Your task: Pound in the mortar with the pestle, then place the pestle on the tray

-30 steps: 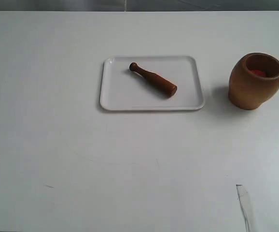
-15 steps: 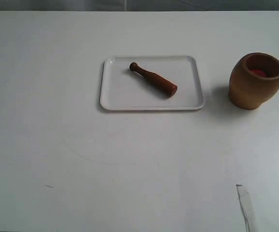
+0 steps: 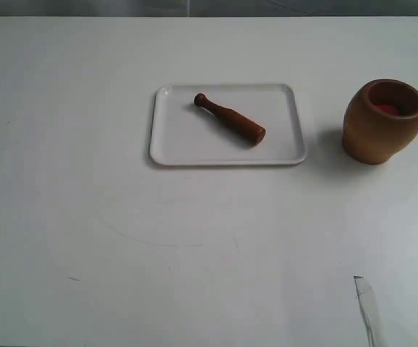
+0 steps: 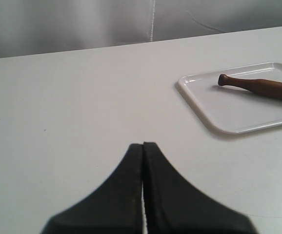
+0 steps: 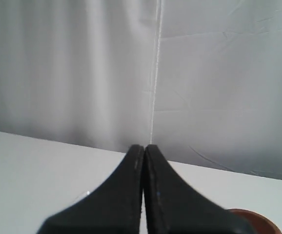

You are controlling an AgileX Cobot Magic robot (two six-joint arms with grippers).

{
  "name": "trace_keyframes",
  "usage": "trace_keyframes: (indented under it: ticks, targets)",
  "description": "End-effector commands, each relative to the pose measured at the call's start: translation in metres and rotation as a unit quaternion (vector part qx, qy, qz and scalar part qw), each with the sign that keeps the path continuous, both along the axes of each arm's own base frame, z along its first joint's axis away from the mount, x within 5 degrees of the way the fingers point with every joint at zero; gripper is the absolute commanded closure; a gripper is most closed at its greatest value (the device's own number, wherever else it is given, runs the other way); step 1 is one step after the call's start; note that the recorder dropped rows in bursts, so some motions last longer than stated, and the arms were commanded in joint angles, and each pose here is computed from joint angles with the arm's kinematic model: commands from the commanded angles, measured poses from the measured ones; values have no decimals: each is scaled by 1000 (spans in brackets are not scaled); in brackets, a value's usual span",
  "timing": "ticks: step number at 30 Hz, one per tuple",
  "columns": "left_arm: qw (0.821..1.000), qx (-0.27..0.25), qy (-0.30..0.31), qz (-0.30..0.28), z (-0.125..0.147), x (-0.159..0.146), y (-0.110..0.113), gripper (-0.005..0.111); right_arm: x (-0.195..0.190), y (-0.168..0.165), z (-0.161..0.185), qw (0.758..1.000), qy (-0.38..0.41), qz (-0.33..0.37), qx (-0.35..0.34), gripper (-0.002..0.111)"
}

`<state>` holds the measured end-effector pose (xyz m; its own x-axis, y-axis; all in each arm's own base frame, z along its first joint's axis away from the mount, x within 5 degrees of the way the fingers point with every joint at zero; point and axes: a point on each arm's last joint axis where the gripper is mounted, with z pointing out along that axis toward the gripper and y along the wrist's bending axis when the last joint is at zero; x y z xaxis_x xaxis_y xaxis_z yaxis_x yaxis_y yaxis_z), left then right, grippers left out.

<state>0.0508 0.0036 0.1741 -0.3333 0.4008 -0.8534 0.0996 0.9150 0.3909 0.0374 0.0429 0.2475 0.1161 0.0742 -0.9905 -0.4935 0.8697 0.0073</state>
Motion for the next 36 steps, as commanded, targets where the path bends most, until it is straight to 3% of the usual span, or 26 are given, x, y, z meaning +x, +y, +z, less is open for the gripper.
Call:
trace_keyframes:
  ticks: [1,5,21,24,30,36]
  targets:
    - [1000,-7,-2,-3,0,0,-1,107,1,-2,1,999,2,-8,37,108]
    - [1000,-7,-2,-3,0,0,-1,107,2,-2,-4,1000,21,-13,19,108]
    - [1000,-7,-2,-3,0,0,-1,107,4,-8,-1,990,55,-28,124,108]
    - [1000,-7,-2,-3,0,0,-1,107,2,-6,5,991,26,-15,127,108]
    - [1000,-7,-2,-3,0,0,-1,107,-12,5,23,988,-124,57,74,108]
    - [1000,-7,-2,-3,0,0,-1,107,-13,-2,34,977,-161,39,135,108]
